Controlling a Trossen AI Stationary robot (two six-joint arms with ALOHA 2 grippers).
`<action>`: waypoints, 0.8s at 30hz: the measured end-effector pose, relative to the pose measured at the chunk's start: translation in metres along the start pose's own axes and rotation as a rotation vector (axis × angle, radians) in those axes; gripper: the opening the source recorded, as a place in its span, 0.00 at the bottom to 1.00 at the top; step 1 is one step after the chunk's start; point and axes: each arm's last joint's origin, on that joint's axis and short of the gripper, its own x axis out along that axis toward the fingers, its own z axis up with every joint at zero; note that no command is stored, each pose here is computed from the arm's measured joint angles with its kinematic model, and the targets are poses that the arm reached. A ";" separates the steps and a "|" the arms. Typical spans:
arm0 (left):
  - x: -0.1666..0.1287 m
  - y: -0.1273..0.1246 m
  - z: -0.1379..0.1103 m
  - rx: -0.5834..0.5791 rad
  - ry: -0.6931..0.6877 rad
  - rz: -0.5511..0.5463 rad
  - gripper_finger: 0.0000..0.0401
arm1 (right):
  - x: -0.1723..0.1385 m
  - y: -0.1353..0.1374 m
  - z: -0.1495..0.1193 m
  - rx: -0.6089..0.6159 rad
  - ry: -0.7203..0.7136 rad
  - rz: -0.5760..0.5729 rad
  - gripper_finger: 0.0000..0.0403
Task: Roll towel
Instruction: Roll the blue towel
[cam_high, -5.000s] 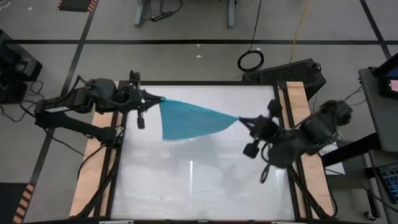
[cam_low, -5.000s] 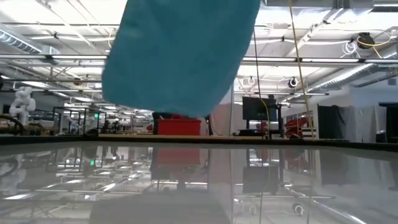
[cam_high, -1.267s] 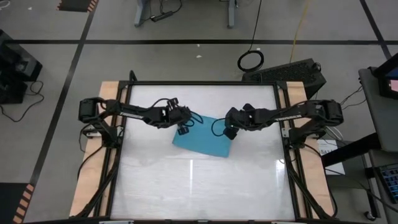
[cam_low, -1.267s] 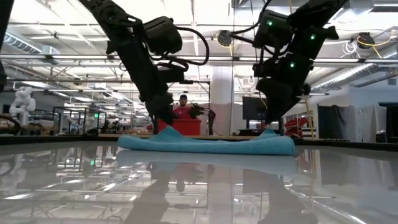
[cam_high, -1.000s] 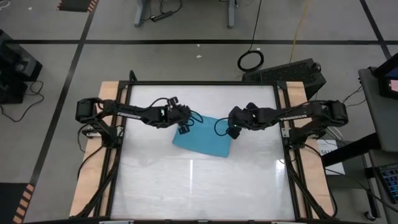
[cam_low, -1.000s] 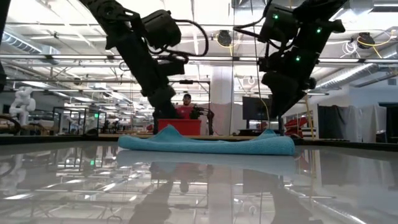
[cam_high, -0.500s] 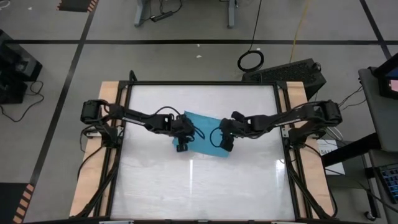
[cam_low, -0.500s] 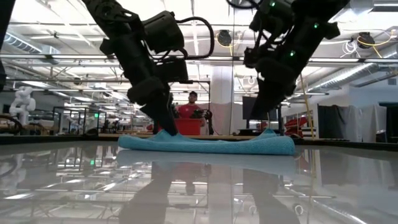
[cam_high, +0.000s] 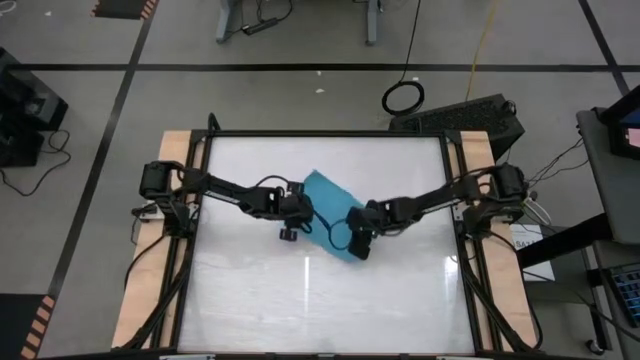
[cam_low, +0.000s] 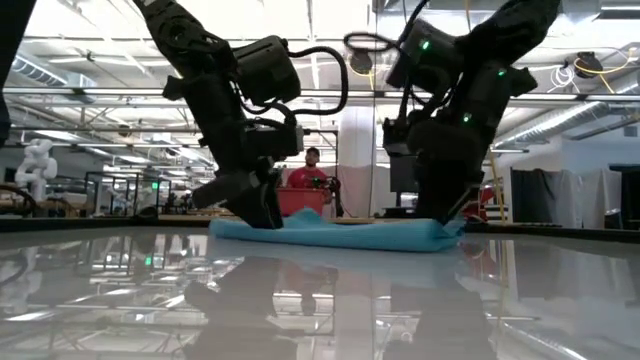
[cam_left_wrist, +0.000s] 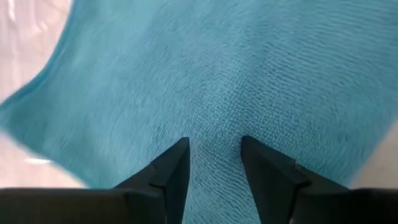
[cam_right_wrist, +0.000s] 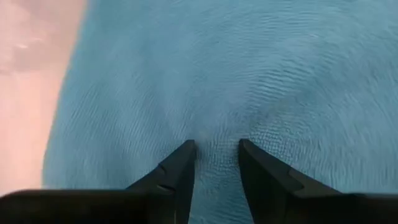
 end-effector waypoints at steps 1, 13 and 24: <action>0.000 0.000 0.000 0.044 0.003 0.015 0.39 | 0.000 0.008 -0.003 0.002 -0.007 0.025 0.28; -0.006 0.019 0.020 0.338 0.001 0.321 0.39 | -0.002 0.078 -0.019 0.046 -0.166 0.336 0.22; -0.058 -0.003 0.063 0.233 -0.294 0.167 0.38 | -0.083 0.080 -0.027 -0.363 -0.329 0.244 0.22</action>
